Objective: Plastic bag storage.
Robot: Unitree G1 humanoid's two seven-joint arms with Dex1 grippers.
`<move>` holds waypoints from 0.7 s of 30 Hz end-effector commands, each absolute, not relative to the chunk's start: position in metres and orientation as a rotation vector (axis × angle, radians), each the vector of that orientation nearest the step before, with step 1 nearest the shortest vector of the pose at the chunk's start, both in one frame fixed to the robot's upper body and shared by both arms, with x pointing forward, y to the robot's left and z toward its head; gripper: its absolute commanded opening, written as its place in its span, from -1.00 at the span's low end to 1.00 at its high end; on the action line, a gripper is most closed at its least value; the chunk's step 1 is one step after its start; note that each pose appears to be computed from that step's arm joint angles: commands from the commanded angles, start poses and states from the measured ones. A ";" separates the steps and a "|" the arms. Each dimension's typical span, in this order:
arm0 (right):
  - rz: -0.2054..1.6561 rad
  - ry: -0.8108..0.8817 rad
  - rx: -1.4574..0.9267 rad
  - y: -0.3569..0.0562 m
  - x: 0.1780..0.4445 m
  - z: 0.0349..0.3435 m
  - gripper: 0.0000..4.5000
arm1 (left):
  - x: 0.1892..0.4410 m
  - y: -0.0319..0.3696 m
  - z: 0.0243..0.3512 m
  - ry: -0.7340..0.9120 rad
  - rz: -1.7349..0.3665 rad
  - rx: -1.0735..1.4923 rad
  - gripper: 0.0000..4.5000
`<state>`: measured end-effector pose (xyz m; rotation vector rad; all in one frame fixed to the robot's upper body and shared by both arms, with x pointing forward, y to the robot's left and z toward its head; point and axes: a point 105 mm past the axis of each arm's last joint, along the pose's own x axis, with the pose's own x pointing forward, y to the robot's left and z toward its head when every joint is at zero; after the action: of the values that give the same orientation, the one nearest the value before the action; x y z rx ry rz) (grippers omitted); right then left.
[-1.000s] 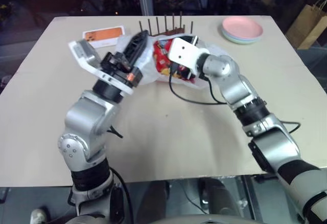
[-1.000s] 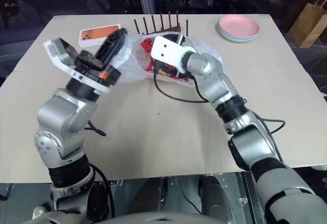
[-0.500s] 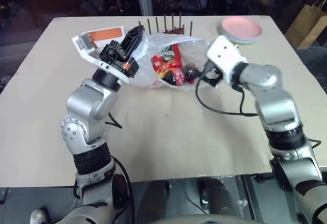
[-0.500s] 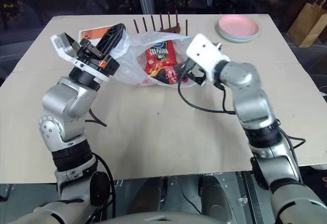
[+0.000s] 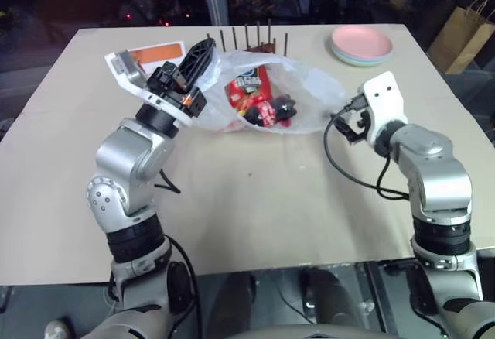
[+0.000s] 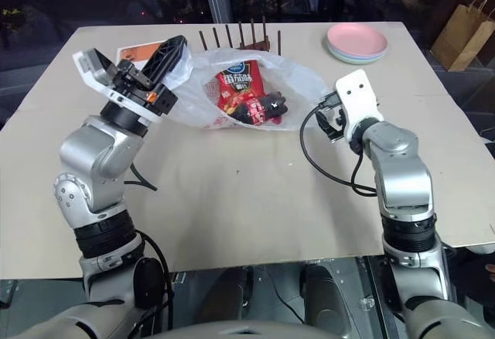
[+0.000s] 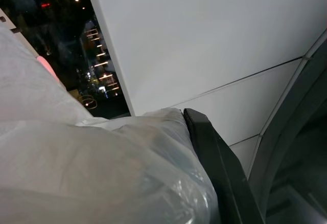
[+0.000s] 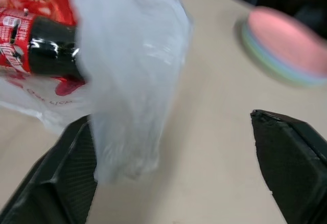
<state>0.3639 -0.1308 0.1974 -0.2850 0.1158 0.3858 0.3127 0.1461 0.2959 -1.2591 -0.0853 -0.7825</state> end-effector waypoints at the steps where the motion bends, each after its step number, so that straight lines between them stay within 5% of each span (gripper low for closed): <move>1: 0.424 0.014 -0.169 -0.132 0.365 0.222 0.10 | 0.302 0.144 0.307 -0.116 -0.848 -1.178 -1.00; 6: 0.623 -0.124 0.202 -0.127 0.353 0.286 -0.95 | 0.302 0.152 0.337 -0.172 -0.901 -1.069 -1.00; 13: 0.774 -0.373 0.448 -0.157 0.354 0.428 -0.98 | 0.344 0.187 0.427 -0.351 -0.815 -0.864 -1.00; 21: 0.711 -0.434 0.412 -0.190 0.355 0.465 -0.98 | 0.373 0.198 0.442 -0.390 -0.788 -0.675 -1.00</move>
<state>0.3787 -0.1722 0.4366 0.4615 -0.2979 0.7195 0.3877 0.1914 0.4191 -0.7266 -0.3043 -0.7545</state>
